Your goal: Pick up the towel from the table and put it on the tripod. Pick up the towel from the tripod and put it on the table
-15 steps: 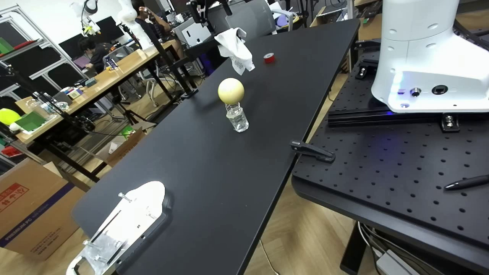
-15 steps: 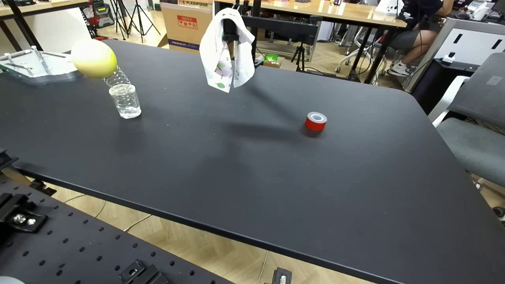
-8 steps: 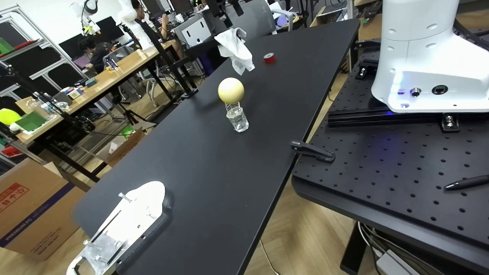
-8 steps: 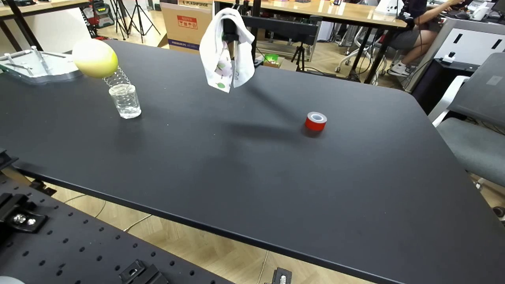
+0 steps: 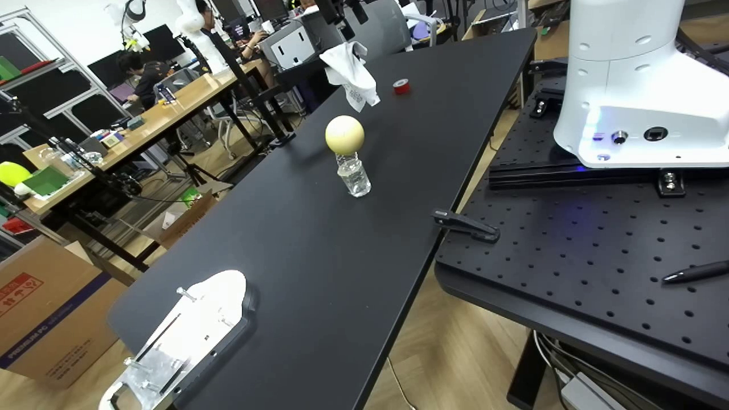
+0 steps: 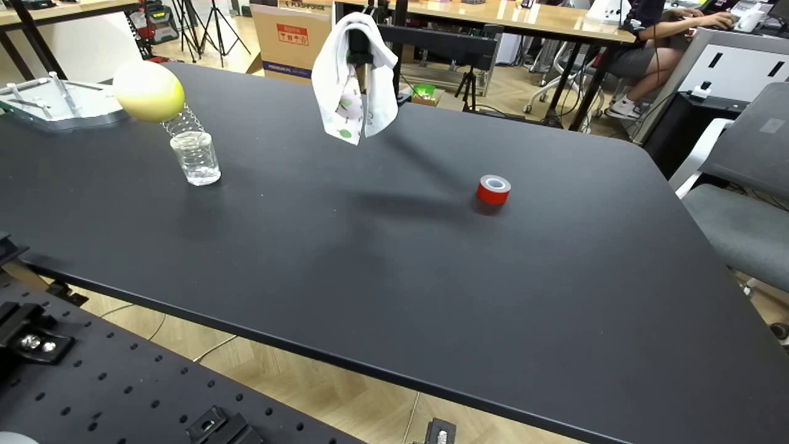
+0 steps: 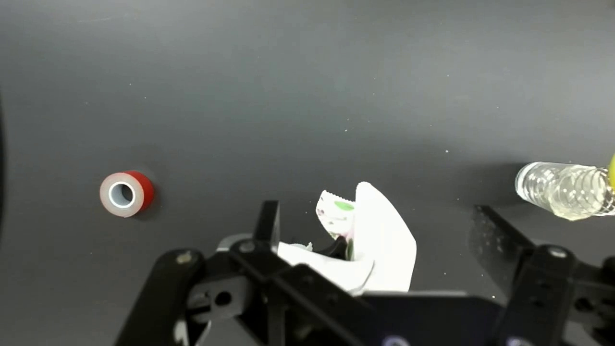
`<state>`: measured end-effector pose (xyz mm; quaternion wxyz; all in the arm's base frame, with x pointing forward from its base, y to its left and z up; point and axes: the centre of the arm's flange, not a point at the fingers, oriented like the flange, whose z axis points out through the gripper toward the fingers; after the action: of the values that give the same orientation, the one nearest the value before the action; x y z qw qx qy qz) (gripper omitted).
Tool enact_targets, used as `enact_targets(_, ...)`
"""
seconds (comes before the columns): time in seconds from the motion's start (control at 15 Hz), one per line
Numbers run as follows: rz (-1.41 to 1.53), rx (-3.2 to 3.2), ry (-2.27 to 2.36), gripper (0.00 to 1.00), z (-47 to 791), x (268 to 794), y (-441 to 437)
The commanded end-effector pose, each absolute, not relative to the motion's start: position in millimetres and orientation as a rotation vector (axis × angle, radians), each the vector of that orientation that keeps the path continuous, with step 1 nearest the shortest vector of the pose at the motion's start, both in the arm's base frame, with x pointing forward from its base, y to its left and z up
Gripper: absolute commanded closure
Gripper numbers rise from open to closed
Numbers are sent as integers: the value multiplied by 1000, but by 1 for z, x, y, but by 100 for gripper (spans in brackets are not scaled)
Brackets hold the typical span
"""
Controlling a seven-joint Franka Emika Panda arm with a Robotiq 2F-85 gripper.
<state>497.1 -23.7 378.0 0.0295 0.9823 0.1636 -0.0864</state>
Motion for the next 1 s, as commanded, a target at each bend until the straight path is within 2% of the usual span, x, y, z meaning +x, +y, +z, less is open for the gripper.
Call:
enact_targets(0.0, -237, 3006, 529, 0, 373, 513, -32)
enact_targets(0.8, -123, 2986, 634, 0, 366, 554, -27)
enact_targets(0.87, -128, 2989, 639, 25, 365, 556, -26)
enact_targets(0.93, -133, 2986, 645, 26, 363, 557, -25)
